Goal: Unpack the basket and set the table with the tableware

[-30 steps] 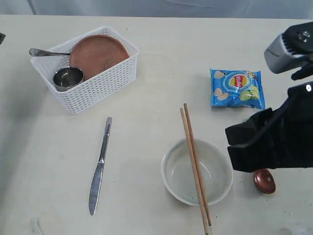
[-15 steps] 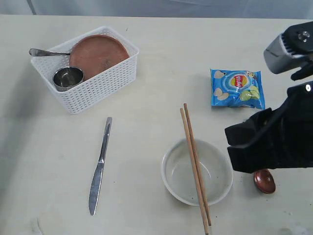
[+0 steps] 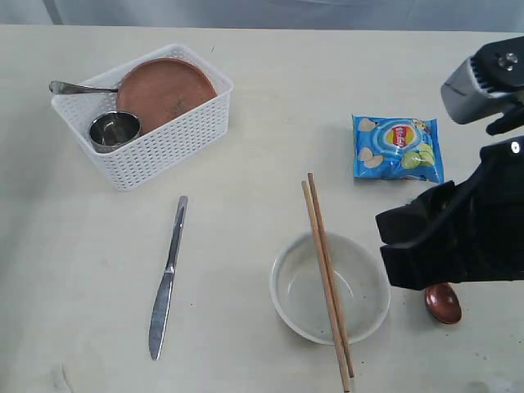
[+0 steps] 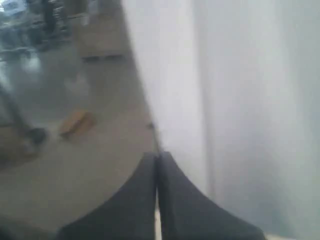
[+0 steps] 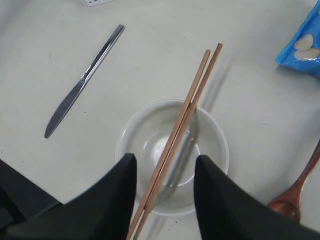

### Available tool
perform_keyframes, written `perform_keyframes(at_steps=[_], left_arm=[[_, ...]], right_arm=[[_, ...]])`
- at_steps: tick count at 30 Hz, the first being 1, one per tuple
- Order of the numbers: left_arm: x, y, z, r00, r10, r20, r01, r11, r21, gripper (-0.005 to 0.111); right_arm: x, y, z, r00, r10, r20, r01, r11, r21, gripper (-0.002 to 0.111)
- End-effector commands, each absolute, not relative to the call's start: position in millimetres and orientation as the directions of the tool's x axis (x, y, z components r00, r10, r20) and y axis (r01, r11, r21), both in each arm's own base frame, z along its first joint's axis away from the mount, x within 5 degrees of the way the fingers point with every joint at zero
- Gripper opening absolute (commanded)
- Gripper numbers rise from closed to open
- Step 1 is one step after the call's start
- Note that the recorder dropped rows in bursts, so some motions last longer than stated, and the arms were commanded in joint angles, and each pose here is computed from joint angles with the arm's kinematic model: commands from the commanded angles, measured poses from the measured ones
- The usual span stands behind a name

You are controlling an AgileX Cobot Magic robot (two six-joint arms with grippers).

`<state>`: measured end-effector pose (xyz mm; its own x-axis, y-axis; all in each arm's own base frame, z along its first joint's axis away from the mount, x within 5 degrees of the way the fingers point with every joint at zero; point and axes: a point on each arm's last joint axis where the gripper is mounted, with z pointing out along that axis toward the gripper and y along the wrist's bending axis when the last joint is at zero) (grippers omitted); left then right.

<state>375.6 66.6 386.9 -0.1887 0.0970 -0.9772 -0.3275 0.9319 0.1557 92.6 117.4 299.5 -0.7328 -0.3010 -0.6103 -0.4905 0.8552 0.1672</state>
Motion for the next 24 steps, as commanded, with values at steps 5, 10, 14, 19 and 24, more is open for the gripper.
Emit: perform_keyframes(at_steps=[5, 10, 14, 19, 24], left_arm=[[378, 27, 380, -0.431, -0.428, -0.794, 0.560, 0.563, -0.607, 0.000], [407, 25, 334, -0.683, 0.174, -0.710, 0.562, 0.746, -0.359, 0.000], [403, 28, 317, -0.634, 0.533, -0.561, 0.669, 0.741, -0.053, 0.000], [395, 41, 284, -0.655, 0.624, -0.427, 0.701, 0.713, -0.033, 0.013], [390, 36, 270, -0.549, 0.710, -0.441, 0.800, 0.600, -0.031, 0.027]], right_arm=[[92, 117, 299, -0.724, -0.306, -0.618, -0.500, 0.850, 0.165, 0.037], [92, 117, 299, -0.726, -0.310, -0.614, -0.500, 0.850, 0.163, 0.037], [92, 117, 299, -0.726, -0.311, -0.613, -0.501, 0.850, 0.163, 0.037], [89, 118, 298, -0.747, -0.298, -0.595, -0.494, 0.847, 0.195, 0.037], [89, 118, 298, -0.750, -0.299, -0.590, -0.493, 0.847, 0.198, 0.037]])
